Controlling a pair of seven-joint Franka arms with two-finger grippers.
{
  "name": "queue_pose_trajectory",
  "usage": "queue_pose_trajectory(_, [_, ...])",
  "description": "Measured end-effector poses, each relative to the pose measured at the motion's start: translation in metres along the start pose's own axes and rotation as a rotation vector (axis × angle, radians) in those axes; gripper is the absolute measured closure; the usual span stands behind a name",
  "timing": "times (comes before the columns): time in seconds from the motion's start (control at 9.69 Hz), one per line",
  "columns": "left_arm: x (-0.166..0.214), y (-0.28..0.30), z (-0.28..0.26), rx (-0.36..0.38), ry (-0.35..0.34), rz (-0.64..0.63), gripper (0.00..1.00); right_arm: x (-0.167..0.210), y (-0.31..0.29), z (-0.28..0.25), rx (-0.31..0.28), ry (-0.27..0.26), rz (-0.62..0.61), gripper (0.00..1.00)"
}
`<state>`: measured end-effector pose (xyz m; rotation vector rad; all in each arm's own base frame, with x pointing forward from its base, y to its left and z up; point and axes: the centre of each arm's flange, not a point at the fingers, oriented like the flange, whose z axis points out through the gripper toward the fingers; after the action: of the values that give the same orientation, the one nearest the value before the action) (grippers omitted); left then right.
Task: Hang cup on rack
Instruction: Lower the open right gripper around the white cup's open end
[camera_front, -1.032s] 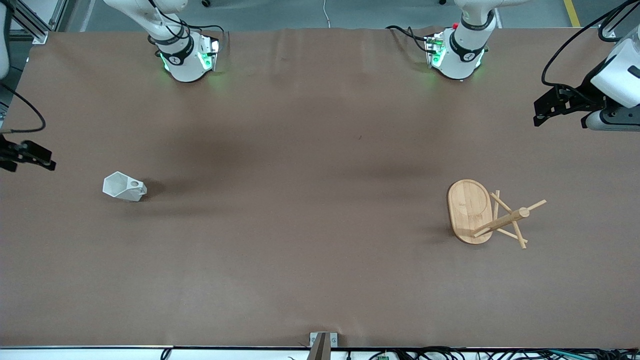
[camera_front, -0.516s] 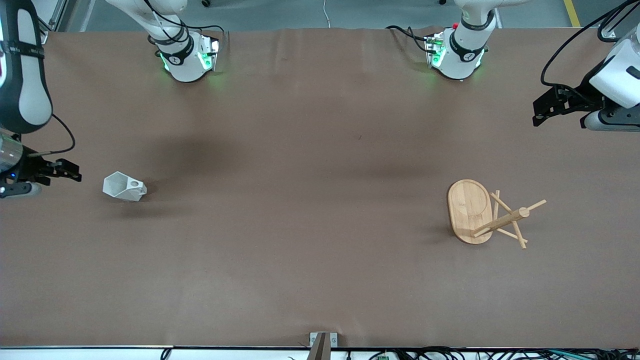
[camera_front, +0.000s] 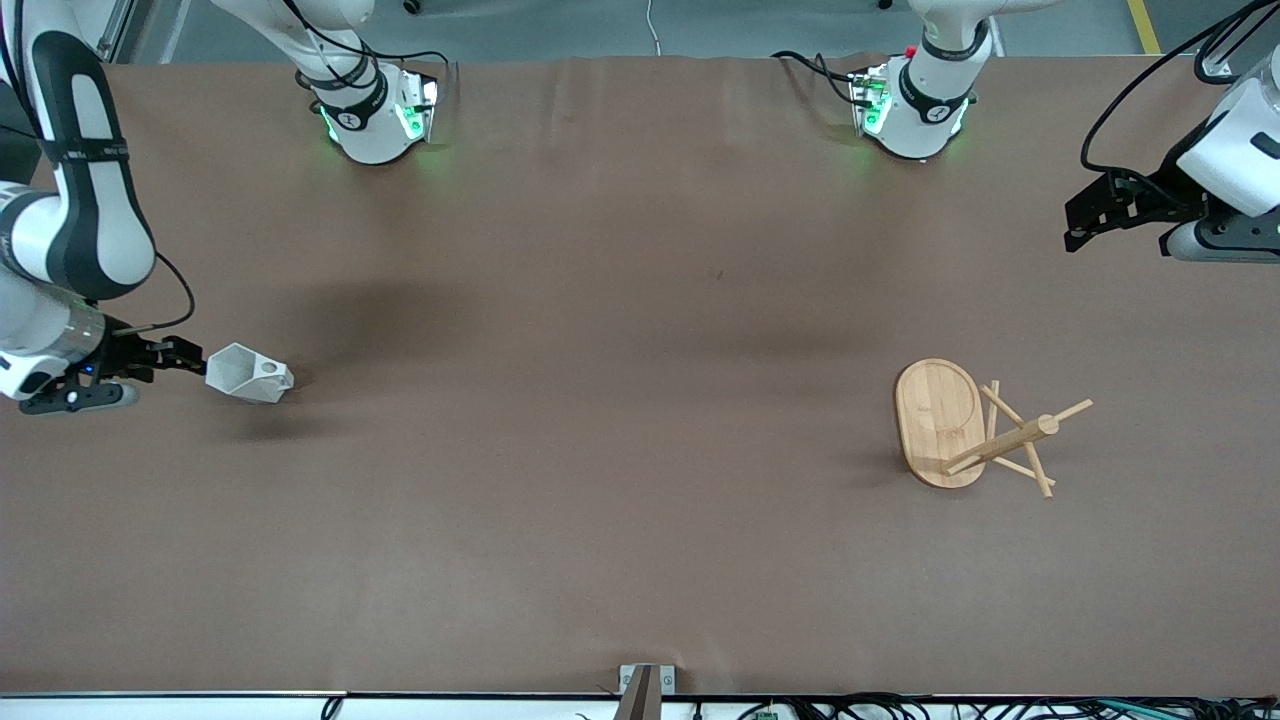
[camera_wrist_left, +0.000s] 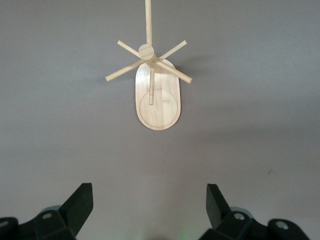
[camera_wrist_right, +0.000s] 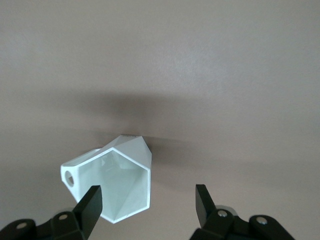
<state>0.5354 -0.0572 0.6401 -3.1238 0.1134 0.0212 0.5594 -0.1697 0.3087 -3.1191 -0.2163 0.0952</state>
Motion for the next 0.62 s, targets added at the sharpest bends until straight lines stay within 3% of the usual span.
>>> queue_pose_trajectory(0.41, [-0.004,0.000,0.003,0.001,-0.036,0.001,0.00,-0.006,0.006,0.047,0.024,-0.027,0.007,0.23])
queue_pose_trajectory(0.52, [-0.004,0.002,0.003,0.001,-0.039,0.005,0.00,-0.009,0.006,0.053,0.038,-0.032,0.012,0.28])
queue_pose_trajectory(0.62, [-0.005,0.008,0.003,0.000,-0.040,0.017,0.00,-0.010,0.005,0.059,0.056,-0.035,0.025,0.45])
